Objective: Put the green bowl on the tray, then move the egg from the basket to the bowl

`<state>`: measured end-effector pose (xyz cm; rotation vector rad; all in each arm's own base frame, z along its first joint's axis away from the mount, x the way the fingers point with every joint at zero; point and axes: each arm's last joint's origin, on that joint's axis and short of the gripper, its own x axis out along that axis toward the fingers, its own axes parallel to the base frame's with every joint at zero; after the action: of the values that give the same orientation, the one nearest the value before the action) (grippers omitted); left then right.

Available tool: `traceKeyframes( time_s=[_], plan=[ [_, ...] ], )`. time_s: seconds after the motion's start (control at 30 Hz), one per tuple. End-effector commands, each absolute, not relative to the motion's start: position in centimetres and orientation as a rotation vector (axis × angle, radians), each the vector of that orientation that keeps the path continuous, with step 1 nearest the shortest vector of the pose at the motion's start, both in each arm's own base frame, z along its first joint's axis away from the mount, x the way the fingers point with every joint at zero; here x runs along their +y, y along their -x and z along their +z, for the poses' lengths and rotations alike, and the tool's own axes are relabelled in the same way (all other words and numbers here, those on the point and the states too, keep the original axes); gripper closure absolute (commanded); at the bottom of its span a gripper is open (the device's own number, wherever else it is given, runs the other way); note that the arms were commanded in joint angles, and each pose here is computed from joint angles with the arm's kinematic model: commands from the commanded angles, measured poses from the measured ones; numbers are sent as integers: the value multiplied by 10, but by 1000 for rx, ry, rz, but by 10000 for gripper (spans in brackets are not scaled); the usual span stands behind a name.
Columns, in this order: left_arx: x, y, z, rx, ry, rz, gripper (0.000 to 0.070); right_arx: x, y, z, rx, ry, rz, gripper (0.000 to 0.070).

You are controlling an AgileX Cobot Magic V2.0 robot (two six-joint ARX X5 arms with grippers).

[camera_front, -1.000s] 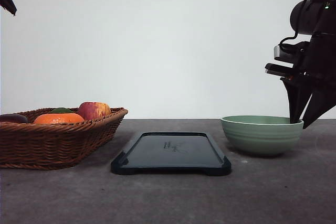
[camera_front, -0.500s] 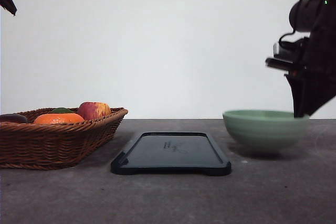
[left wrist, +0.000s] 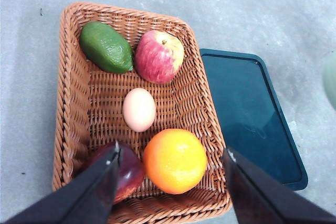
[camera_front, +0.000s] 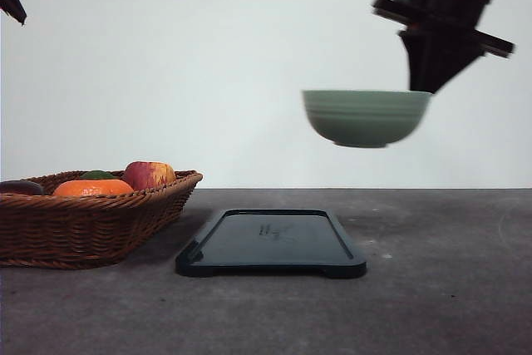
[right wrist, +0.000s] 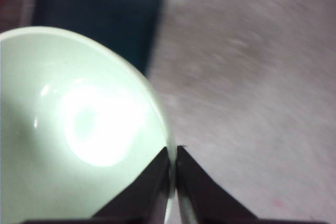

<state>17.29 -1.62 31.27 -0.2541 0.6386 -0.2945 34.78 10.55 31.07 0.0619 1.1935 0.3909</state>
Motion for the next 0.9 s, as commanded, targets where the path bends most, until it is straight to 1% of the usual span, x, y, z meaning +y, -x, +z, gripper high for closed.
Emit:
traceKeyframes(
  time_s=[0.0,0.13,0.23,0.47,0.67,0.87],
  plan=[
    [-16,-175,320,611,251,-304,311,118,-354,304,1209,-39,419,695],
    [-16,-175,320,611,251,-303,311,141,-357,293,1230,1,457,695],
    [-16,-175,320,611,251,-303,311,158,-361,283,1219,34,474,695],
    [-16,-175,320,612,252,-303,311,188,-374,259,1234,60,509,695],
    [-16,-175,320,614,252,-303,311,196,-387,241,1251,52,498,695],
    [-16,-174,320,615,252,-303,311,198,-396,226,1252,48,493,695]
  ],
)
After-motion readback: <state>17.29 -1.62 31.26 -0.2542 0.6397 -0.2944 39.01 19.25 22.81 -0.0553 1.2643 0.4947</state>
